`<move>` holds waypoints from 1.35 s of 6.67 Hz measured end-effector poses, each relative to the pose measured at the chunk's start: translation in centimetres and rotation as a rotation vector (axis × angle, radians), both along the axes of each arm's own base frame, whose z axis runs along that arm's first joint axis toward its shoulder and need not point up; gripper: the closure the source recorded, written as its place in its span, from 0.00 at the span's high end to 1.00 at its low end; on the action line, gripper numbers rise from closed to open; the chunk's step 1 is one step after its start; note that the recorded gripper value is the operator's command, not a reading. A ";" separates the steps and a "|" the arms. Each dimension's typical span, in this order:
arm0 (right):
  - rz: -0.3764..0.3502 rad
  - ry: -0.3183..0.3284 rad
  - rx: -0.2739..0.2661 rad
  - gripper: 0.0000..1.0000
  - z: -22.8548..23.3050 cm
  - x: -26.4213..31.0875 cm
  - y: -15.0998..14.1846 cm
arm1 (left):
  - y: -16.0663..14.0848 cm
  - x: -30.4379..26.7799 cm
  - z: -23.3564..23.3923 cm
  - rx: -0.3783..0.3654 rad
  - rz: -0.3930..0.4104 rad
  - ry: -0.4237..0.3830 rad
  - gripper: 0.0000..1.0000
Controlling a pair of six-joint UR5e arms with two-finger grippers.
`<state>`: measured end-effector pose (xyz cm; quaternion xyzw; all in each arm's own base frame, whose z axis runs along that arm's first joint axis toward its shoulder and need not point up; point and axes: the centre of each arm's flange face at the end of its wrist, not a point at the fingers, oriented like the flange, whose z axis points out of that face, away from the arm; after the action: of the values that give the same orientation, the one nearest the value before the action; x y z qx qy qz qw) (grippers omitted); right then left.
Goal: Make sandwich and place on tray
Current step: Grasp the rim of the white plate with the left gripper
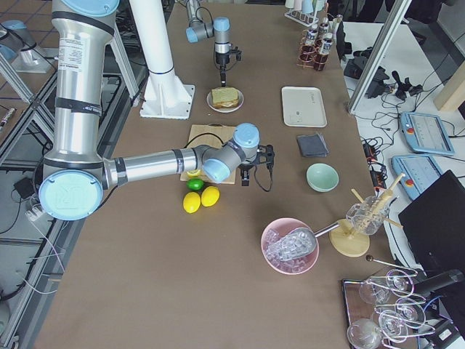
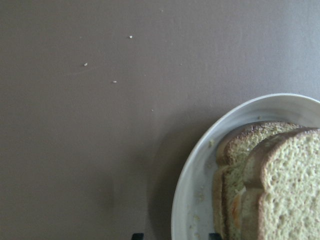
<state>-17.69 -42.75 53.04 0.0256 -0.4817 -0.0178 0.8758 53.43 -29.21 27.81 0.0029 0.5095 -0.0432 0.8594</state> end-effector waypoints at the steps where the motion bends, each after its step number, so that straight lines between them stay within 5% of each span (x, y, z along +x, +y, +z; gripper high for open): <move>1: 0.001 0.004 0.000 1.00 0.4 0.4 0.2 | 0.4 0.4 0.2 0.000 0.005 -0.006 0.47; 7: -0.007 0.011 0.008 1.00 1.0 0.8 0.6 | 0.4 1.6 0.7 -0.006 0.010 -0.020 0.32; 8: -0.008 0.011 0.009 1.00 1.0 0.7 0.6 | 0.4 1.7 0.8 -0.008 0.010 -0.024 0.08; 9: -0.009 0.012 0.011 1.00 1.0 0.7 0.6 | 0.4 1.8 0.9 -0.010 0.009 -0.025 0.00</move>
<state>-16.96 -42.17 54.01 0.0279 -0.4766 -0.0245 0.8783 55.18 -28.83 28.73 -0.0031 0.4984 -0.0421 0.8659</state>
